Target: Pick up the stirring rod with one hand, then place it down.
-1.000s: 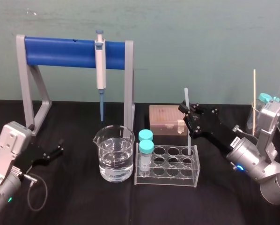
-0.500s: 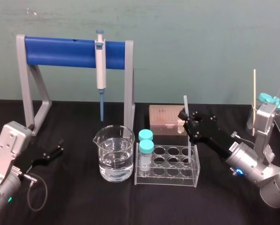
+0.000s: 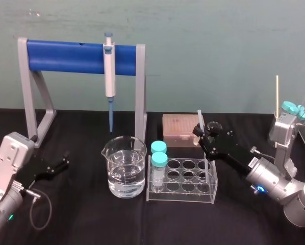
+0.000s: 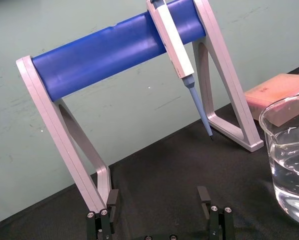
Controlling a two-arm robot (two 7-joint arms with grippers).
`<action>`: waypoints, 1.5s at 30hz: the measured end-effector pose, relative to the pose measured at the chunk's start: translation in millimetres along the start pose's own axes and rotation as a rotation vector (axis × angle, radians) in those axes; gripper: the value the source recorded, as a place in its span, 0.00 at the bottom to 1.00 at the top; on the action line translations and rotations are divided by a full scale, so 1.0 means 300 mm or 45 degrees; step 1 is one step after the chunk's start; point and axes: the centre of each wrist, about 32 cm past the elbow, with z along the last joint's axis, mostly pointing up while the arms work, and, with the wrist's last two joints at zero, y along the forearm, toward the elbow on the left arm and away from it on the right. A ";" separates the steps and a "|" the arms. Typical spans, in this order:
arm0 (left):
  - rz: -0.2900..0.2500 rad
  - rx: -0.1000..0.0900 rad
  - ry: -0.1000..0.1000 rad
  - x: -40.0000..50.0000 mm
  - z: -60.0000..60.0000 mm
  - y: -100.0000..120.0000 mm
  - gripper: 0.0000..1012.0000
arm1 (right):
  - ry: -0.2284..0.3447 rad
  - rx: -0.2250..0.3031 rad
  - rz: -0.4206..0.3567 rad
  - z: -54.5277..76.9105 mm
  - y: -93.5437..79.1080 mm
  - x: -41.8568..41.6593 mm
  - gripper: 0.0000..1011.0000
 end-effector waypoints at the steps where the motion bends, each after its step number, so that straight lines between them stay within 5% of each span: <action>1: 0.000 0.000 0.000 0.000 0.000 0.000 0.99 | 0.002 -0.004 0.001 0.000 0.000 0.000 0.08; 28: 0.000 0.000 0.000 0.000 0.000 0.000 0.99 | 0.009 -0.030 0.000 -0.001 -0.003 0.000 0.08; 45: 0.000 0.000 0.000 0.000 0.000 0.000 0.99 | 0.007 -0.027 0.000 -0.001 -0.003 0.001 0.57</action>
